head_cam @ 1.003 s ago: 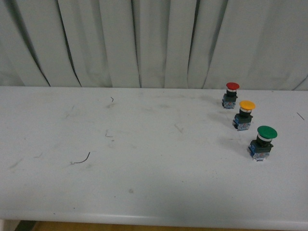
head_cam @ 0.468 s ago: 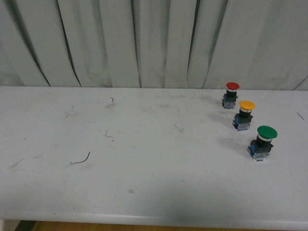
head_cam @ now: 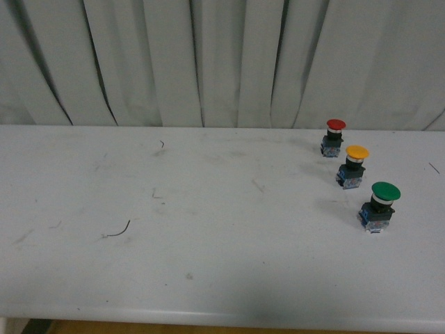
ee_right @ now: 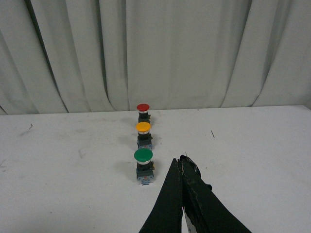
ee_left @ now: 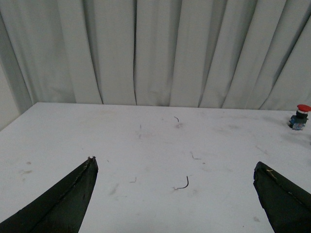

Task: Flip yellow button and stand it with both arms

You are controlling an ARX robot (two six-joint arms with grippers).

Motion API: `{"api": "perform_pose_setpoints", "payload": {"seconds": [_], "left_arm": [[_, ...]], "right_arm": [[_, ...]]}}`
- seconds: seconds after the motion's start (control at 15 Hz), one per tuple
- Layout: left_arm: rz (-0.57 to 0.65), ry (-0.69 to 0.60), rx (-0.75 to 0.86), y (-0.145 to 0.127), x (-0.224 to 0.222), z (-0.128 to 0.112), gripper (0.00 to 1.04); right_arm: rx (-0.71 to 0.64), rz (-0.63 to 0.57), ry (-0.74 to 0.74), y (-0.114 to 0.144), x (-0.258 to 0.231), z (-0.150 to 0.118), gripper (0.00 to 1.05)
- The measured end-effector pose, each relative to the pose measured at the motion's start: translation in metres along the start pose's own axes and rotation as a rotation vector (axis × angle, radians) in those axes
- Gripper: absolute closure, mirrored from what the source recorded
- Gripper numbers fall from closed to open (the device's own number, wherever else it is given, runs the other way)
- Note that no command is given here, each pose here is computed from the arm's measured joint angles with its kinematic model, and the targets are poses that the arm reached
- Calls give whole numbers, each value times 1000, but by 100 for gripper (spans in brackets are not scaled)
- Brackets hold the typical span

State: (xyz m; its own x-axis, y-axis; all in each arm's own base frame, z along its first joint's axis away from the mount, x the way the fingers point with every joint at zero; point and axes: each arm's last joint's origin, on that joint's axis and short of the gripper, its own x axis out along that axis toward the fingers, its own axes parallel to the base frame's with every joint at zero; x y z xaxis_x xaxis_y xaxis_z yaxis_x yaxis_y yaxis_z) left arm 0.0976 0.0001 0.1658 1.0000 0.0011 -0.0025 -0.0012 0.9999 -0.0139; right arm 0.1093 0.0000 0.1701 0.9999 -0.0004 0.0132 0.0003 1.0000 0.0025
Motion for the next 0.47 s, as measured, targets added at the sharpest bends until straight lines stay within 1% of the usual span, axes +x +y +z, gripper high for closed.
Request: {"api": "perform_pose_setpoints", "payload": {"seconds": [0.07, 0.13, 0.2, 0.27, 0.47], "left_arm": [[0, 0, 0, 0, 0, 0, 7], [0, 0, 0, 0, 0, 0, 7], [-1, 1, 0, 0, 0, 0, 7], [0, 0, 0, 0, 0, 0, 7], [0, 0, 0, 0, 0, 0, 7]], "right_arm": [[0, 0, 0, 0, -1, 0, 103], [0, 1, 55, 0, -8, -7, 103], [0, 1, -13, 0, -12, -1, 103], [0, 0, 15, 0, -12, -4, 103], [0, 0, 9, 0, -12, -3, 103]]}}
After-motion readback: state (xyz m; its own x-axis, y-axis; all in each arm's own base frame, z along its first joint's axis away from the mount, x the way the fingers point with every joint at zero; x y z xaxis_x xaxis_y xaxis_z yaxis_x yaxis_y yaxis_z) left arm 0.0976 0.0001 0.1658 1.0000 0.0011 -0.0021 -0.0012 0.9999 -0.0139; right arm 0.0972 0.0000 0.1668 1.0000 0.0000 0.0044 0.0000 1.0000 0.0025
